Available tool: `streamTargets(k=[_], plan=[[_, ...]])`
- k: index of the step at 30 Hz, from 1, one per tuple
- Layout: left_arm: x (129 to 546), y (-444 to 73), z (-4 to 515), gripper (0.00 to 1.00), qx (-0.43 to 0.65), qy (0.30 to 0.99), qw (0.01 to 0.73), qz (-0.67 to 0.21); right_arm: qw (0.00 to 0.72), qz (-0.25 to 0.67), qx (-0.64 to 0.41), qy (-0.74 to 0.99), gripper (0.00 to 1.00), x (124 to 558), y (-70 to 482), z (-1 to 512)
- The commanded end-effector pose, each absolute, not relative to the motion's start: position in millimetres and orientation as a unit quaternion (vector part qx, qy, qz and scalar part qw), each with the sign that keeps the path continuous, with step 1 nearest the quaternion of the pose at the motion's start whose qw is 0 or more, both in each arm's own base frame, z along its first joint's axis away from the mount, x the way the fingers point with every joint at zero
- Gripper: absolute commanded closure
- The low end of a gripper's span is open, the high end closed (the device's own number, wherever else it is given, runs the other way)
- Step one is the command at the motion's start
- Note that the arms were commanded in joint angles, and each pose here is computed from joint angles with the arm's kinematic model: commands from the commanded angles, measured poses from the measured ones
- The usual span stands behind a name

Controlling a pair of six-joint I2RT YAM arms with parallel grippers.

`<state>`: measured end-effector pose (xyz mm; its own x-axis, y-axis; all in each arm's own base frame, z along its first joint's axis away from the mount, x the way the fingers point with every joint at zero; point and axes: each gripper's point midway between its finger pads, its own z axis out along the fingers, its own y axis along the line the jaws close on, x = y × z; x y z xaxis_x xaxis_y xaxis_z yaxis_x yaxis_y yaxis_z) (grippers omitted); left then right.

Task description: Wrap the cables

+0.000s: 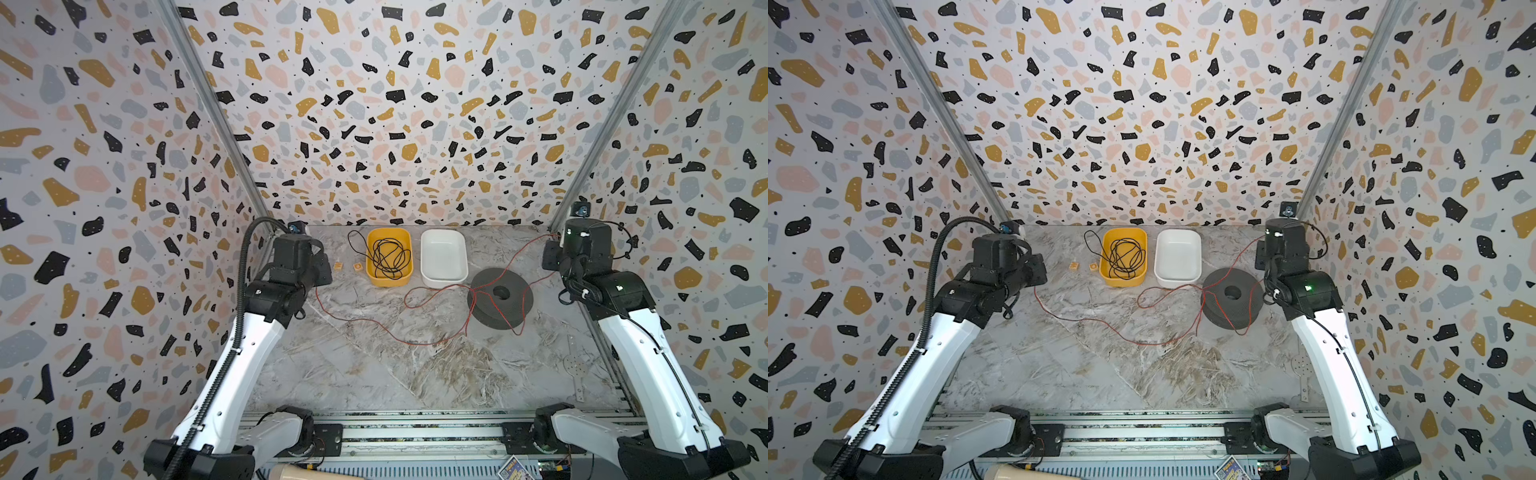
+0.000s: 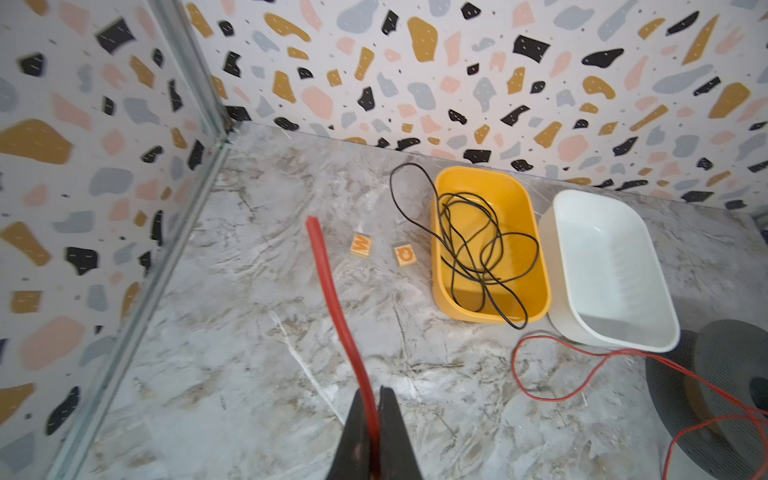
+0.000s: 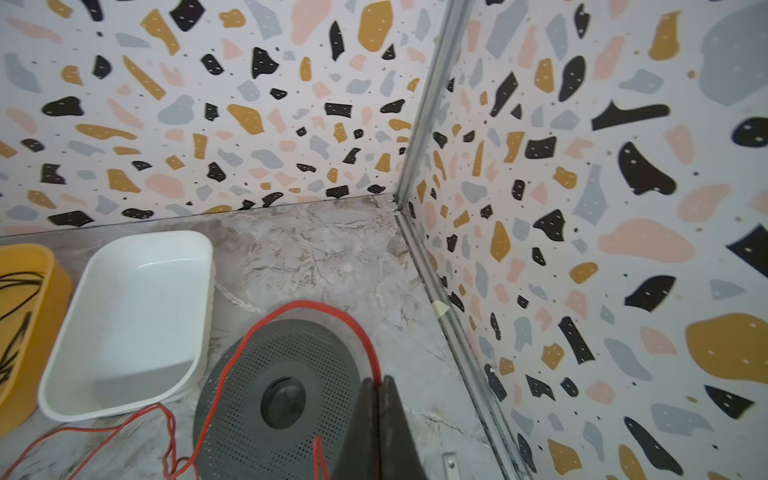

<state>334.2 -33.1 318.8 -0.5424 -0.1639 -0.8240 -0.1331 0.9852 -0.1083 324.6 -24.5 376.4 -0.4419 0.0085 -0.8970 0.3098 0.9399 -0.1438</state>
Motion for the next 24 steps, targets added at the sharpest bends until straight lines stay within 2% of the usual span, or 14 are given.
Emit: streamTargets(k=[1,9,20,24], plan=[[325.4,-8.0,342.5,1.00,-0.100,0.869,0.482,0.053,0.512,-0.149,0.130,0.836,1.00,308.4,-52.3,372.9],[320.3,-5.9,372.3,1.00,-0.102,0.857,0.503,0.051,0.509,-0.176,0.187,0.821,1.00,292.6,-84.8,367.3],[310.8,-43.4,338.9,1.00,-0.048,0.862,0.501,-0.053,0.479,-0.111,0.205,0.846,1.00,274.2,-75.8,297.1],[311.2,-52.1,306.9,1.00,-0.040,0.878,0.471,-0.070,0.476,-0.087,0.213,0.849,0.93,269.4,-71.9,283.3]])
